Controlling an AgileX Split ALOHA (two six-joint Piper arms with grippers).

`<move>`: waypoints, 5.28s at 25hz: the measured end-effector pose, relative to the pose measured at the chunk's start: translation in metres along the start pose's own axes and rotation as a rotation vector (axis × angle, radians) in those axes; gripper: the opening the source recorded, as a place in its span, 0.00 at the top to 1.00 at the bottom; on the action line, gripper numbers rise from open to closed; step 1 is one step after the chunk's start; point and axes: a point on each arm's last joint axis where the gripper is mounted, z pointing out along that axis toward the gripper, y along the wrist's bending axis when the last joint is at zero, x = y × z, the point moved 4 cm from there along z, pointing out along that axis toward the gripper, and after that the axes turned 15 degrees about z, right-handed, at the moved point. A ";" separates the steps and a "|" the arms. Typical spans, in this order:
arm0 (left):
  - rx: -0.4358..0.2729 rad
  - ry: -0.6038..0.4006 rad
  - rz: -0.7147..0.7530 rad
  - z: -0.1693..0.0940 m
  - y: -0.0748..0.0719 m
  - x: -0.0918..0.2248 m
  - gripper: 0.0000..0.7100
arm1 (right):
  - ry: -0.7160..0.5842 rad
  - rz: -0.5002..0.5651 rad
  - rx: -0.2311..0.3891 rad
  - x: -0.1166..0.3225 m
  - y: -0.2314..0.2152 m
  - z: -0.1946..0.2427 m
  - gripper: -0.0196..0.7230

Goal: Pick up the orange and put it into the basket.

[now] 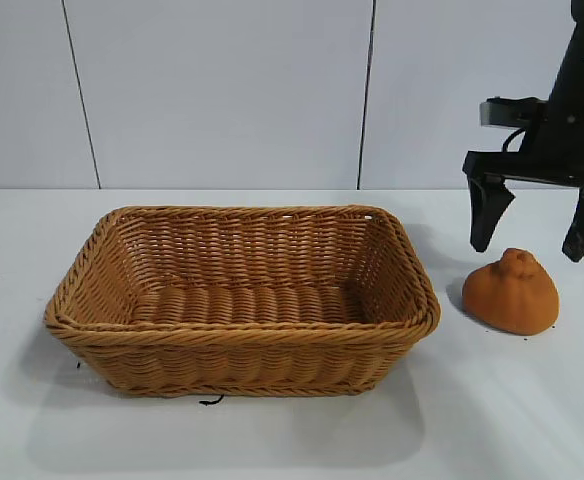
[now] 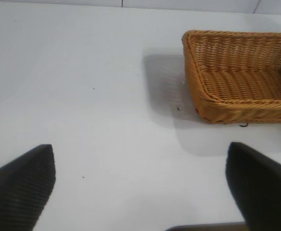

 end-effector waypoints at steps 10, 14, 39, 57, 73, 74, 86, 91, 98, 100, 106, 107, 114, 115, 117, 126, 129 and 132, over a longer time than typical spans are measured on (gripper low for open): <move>0.000 0.000 0.000 0.000 0.000 0.000 0.02 | 0.071 0.012 0.020 0.001 -0.006 0.036 0.04; 0.000 0.000 0.000 0.000 0.000 0.000 0.02 | 0.067 0.013 0.020 0.000 -0.006 0.040 0.04; 0.000 0.000 0.000 0.000 0.000 0.000 0.02 | -0.087 -0.062 -0.008 0.019 0.006 -0.085 0.84; 0.000 0.000 0.000 0.000 0.000 0.000 0.02 | -0.155 -0.382 -0.162 0.080 0.146 -0.093 0.84; -0.003 0.001 0.001 0.000 0.000 0.000 0.02 | -0.162 -0.532 -0.174 0.119 0.237 0.018 0.84; -0.003 0.001 0.001 0.000 0.000 0.000 0.02 | -0.153 -0.534 -0.168 0.120 0.237 0.027 0.84; -0.003 0.001 0.001 0.000 0.000 0.000 0.02 | -0.161 -0.542 -0.169 0.119 0.242 0.036 0.09; -0.003 0.001 0.001 0.000 0.000 0.000 0.02 | -0.151 -0.580 -0.154 0.114 0.254 -0.009 0.04; -0.003 0.001 0.002 0.000 0.000 0.000 0.02 | -0.222 -0.594 -0.115 0.097 0.263 -0.082 0.04; -0.003 0.001 0.002 0.000 0.000 0.000 0.02 | -0.263 -0.582 -0.120 0.088 0.261 -0.096 0.04; -0.003 0.001 0.002 0.000 0.000 0.000 0.02 | -0.295 -0.512 -0.076 0.057 0.231 -0.104 0.04; -0.003 0.001 0.002 0.000 0.000 0.000 0.02 | -0.301 -0.496 -0.066 0.050 0.224 -0.105 0.04; -0.003 0.001 0.002 0.000 0.000 0.000 0.02 | -0.350 -0.298 0.015 -0.014 0.138 -0.117 0.04; -0.003 0.001 0.002 0.000 0.000 0.000 0.02 | -0.355 -0.266 0.025 -0.022 0.124 -0.119 0.04; -0.003 0.001 0.002 0.000 0.000 0.000 0.02 | -0.363 -0.212 0.037 -0.035 0.100 -0.123 0.04; -0.003 0.001 0.002 0.000 0.000 0.000 0.02 | -0.318 -0.077 0.086 -0.046 0.033 -0.120 0.04; -0.003 0.001 0.002 0.000 0.000 0.000 0.02 | -0.252 -0.072 0.102 -0.024 0.025 -0.112 0.04; -0.003 0.001 0.002 0.000 0.000 0.000 0.02 | -0.192 -0.061 0.091 0.007 0.019 -0.114 0.04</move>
